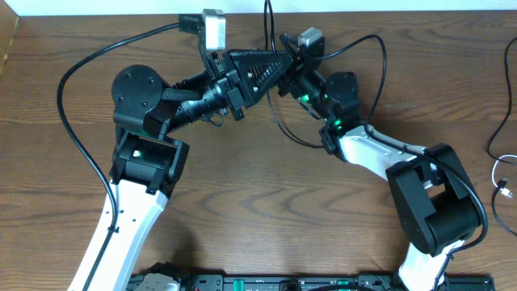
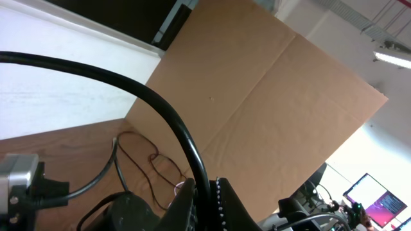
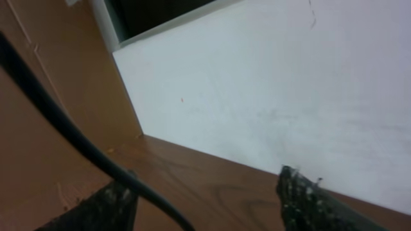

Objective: Untangle cables

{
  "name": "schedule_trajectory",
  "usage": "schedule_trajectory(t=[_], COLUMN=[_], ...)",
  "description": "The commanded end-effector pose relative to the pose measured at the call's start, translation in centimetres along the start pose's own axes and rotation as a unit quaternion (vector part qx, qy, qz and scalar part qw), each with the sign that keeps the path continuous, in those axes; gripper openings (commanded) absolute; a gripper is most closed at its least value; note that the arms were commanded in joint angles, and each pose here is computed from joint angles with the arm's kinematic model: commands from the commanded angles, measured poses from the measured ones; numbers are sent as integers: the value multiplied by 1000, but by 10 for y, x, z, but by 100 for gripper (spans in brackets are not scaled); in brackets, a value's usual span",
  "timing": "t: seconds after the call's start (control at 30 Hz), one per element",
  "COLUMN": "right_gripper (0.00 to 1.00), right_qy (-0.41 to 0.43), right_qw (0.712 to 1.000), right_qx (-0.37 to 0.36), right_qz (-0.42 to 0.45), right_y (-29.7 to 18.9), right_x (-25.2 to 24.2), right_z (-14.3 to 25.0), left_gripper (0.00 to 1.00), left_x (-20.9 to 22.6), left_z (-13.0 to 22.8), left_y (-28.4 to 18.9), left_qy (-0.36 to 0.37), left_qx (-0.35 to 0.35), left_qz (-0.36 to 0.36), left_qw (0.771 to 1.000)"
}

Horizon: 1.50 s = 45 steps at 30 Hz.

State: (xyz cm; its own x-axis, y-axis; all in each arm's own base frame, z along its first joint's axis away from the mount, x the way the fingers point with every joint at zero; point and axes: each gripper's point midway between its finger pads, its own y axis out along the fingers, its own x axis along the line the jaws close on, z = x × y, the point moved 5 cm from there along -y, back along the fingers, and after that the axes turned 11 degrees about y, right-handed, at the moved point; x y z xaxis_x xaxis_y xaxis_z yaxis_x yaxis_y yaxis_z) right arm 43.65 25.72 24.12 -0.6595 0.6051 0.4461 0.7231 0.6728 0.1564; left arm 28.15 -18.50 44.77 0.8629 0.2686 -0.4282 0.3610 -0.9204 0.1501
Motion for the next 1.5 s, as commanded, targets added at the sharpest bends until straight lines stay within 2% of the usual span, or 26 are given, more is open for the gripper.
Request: schedule_trajectory(t=[0.0,0.07,0.1,0.13,0.33,0.5,0.57,0.67,0.77,0.87,1.07,1.13,1.2,1.33,1.47], right_gripper=[63,62,56,1,1,1,1,1,1,1,1,1,1,1,1], right_qy=[8,7,7,17,35,37,50,100,192,233,190,175,197,207,234], right_qw=[1000,1000,1000,1000,999,998,996,988,967,953,946,930,917,915,926], right_qx=[-10,-12,-13,-14,1,-4,-23,-72,-145,-187,-264,-322,-344,-343,-296], right_qz=[-6,-8,-9,-8,9,59,74,90,88,57,-4,-32,-42,-48,-22], right_y=[7,8,9,9,8,1,-6,-21,-46,-67,-103,-130,-142,-153,-144], right_x=[2,4,4,4,-3,-34,-51,-77,-109,-123,-125,-125,-131,-136,-148], right_z=[-6,-8,-9,-9,-3,-12,-27,-58,-98,-128,-178,-208,-220,-231,-219], left_gripper=[7,7,7,7,7,7,9,27,35,36,37,37,36,36,36], left_x=[-9,-9,-9,-9,-9,-7,-4,3,9,19,53,70,77,88,90], left_z=[-6,-6,-6,-6,-6,-3,1,9,18,24,47,62,68,77,82], left_y=[-1,-1,-1,-1,-1,-1,-1,-1,-2,-3,-9,-10,-8,-5,0], left_qy=[9,9,9,8,9,0,-8,-4,29,41,45,34,24,12,6], left_qx=[-2,-2,-2,-2,-2,4,12,29,47,55,95,124,132,144,151], left_qz=[13,13,13,13,13,9,2,-10,-24,-54,-151,-178,-181,-185,-182], left_qw=[1000,1000,1000,1000,1000,1000,1000,1000,998,996,983,976,974,972,972])
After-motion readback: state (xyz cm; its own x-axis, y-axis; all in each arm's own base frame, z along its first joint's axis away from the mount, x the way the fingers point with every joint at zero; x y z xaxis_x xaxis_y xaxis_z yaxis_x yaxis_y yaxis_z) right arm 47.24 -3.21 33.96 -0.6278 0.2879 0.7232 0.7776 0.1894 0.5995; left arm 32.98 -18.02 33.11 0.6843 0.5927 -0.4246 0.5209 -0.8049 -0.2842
